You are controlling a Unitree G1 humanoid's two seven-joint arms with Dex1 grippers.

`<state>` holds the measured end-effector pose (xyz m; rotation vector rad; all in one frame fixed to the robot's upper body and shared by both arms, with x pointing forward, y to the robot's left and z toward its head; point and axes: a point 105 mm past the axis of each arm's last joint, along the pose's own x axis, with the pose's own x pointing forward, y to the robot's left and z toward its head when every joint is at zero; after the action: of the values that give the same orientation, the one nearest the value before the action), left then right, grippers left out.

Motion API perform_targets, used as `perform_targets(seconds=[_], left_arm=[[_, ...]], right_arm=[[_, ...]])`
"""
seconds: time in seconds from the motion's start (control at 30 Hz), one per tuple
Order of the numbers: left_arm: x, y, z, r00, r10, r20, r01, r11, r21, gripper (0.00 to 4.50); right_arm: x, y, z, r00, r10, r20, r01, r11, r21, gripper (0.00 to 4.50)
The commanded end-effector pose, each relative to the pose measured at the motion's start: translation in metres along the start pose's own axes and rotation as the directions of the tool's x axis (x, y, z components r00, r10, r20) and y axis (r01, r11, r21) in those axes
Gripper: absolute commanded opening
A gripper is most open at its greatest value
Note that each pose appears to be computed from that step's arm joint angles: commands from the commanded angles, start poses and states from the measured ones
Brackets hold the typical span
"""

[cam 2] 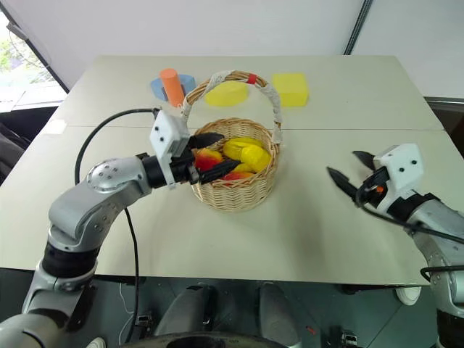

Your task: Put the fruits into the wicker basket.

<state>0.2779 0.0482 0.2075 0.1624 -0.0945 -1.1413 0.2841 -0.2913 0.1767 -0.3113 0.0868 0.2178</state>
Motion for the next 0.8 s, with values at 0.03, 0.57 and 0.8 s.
perform_targets(seconds=[0.03,0.57,0.8], left_arm=[[-0.005,-0.018,0.006,0.994,-0.109,0.032,0.107,0.993,0.040,3.68],[0.002,-0.032,0.004,0.979,-0.204,0.003,0.203,0.976,0.080,3.68],[0.002,-0.030,0.004,0.982,-0.187,0.002,0.186,0.979,0.084,3.76]], right_arm=[[-0.006,-0.043,-0.015,0.972,-0.219,-0.083,0.220,0.976,0.002,3.45],[-0.011,-0.070,-0.071,0.893,-0.353,-0.281,0.383,0.922,0.059,3.45],[-0.008,-0.073,-0.075,0.898,-0.343,-0.276,0.375,0.924,0.070,1.62]])
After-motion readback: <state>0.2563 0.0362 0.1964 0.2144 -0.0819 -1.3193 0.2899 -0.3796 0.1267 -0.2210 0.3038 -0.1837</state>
